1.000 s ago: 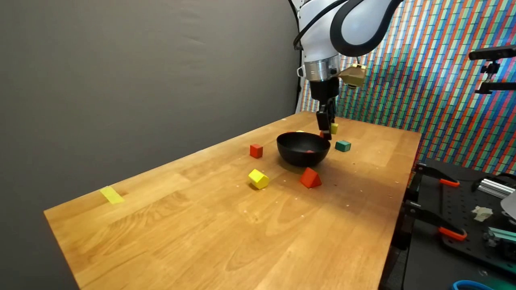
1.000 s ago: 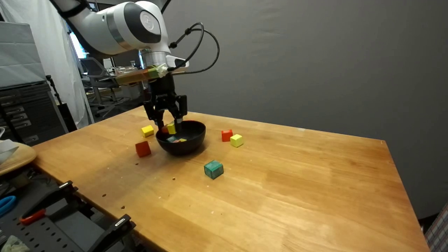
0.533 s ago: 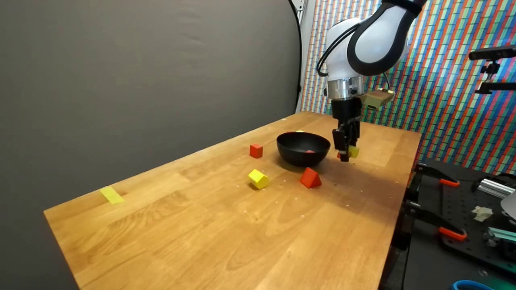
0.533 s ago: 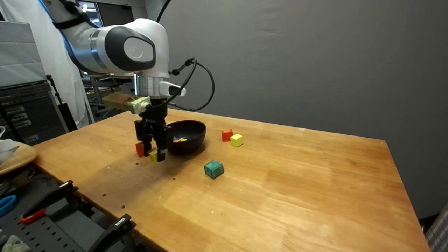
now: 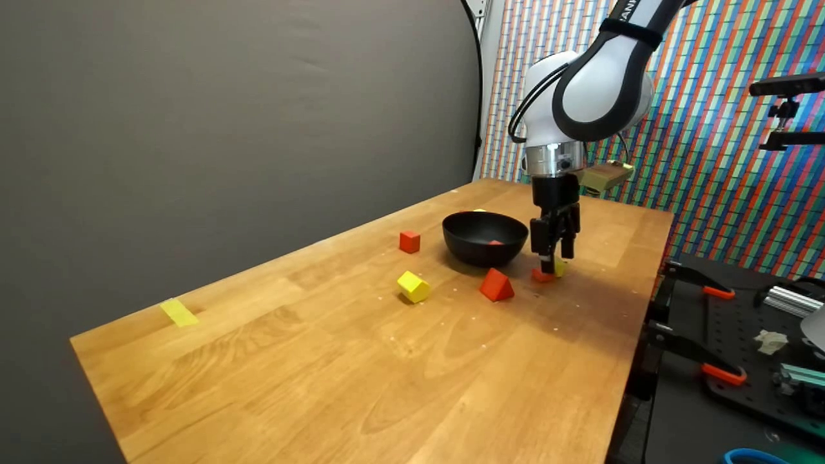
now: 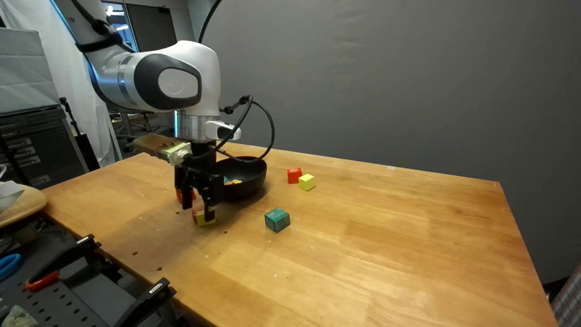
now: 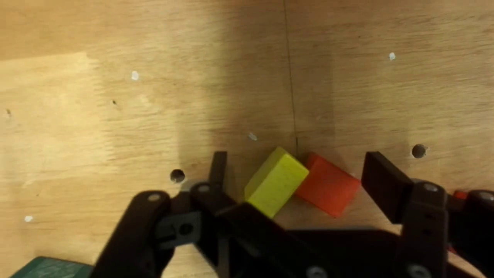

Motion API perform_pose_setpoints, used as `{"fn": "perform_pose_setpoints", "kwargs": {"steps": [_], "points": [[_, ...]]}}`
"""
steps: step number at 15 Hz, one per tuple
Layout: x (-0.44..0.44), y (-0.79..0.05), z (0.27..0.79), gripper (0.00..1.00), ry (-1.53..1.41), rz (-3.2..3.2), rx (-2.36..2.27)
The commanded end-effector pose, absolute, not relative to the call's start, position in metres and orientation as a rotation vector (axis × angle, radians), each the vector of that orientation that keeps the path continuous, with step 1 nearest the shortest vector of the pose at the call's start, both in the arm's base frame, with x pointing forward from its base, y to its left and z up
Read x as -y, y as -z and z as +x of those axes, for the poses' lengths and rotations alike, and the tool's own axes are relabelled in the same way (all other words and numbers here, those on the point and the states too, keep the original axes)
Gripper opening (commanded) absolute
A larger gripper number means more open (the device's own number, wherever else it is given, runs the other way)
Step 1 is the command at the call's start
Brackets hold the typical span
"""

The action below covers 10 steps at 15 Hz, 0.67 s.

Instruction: Remove the objects from the bowl and put them on the table

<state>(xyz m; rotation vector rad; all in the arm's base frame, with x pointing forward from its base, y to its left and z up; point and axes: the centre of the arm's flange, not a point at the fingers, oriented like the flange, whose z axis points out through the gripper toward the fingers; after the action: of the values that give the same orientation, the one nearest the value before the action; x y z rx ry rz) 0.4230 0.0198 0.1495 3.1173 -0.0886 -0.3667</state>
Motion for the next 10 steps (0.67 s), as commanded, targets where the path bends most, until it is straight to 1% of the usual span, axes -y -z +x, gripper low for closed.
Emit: {"fn": "perform_pose_setpoints", "kwargs": {"steps": [1, 5, 7, 10], "points": [[-0.023, -0.188, 0.406, 1.00, 0.328, 3.052, 0.080], [-0.027, -0.231, 0.397, 1.00, 0.120, 2.982, 0.082], [-0.026, -0.252, 0.410, 0.99, 0.041, 2.948, 0.045], [-0.018, -0.278, 0.455, 1.00, 0.015, 2.936, -0.066]]}}
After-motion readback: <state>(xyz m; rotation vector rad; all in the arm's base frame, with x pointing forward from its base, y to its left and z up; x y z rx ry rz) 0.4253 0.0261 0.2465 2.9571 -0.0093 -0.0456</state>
